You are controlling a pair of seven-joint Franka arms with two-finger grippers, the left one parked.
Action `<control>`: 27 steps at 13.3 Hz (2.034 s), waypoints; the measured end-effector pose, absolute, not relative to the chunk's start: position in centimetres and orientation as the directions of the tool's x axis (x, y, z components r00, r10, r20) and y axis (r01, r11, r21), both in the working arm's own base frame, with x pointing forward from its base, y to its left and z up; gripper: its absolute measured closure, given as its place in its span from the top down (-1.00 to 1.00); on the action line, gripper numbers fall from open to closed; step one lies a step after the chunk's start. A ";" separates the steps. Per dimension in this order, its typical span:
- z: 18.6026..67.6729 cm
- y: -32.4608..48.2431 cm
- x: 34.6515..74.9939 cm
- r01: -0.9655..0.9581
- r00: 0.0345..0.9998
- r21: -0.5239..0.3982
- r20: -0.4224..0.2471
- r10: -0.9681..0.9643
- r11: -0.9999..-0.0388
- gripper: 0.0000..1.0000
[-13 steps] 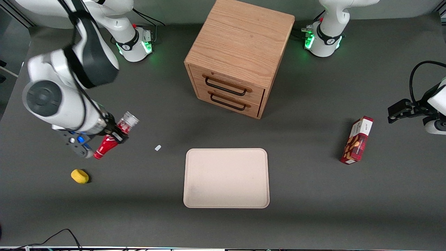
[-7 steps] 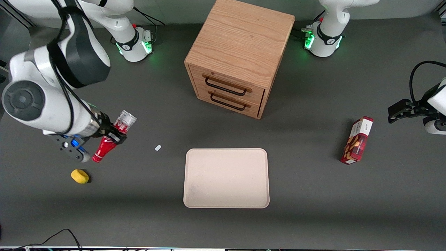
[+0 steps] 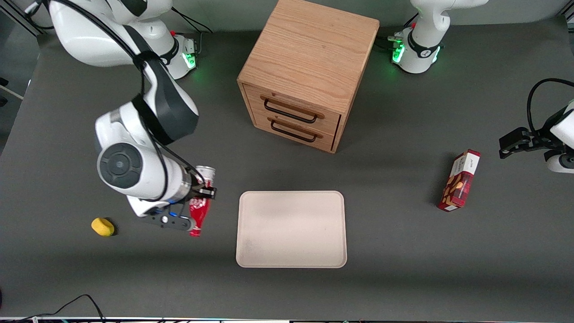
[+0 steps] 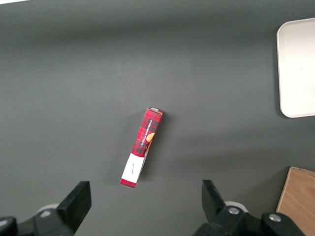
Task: Place coke bottle on tray
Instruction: 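Carry the upright bottle over the cream tray and lower it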
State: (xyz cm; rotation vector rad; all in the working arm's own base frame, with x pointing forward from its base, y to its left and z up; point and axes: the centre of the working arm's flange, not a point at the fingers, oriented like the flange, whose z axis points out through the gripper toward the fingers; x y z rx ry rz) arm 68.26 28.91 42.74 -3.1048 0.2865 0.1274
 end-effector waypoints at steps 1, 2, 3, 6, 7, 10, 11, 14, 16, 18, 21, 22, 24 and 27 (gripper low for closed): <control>41.1 30.2 68.6 -0.168 0.984 -0.032 -0.068 -0.166 -0.985 0.12; 39.3 31.4 68.8 -0.157 0.986 -0.043 -0.063 -0.154 -0.987 0.12; 37.5 32.2 69.0 -0.150 0.987 -0.050 -0.061 -0.147 -0.987 0.12; 32.2 34.1 69.5 -0.132 0.991 -0.065 -0.039 -0.129 -0.989 0.12; 30.5 34.8 69.5 -0.124 0.992 -0.058 -0.026 -0.123 -0.991 0.12; 27.0 35.9 69.6 -0.081 0.997 -0.047 0.006 -0.081 -0.996 0.12; 26.2 35.8 69.7 -0.055 0.998 -0.042 0.010 -0.055 -0.998 0.12; 23.4 35.5 70.0 -0.025 1.000 -0.040 0.015 -0.026 -0.999 0.12; 22.1 35.5 70.2 -0.027 0.999 -0.047 0.028 -0.028 -0.999 0.12; 21.3 35.3 70.3 -0.029 0.999 -0.050 0.035 -0.030 -0.998 0.12; 21.0 35.2 70.4 -0.030 0.999 -0.052 0.040 -0.032 -0.998 0.12; 20.9 35.2 70.5 -0.031 0.999 -0.053 0.042 -0.033 -0.998 0.12; 20.6 34.9 70.6 -0.034 0.998 -0.050 0.042 -0.037 -0.998 0.12; 19.9 34.5 70.9 -0.039 0.997 -0.051 0.058 -0.042 -0.998 0.12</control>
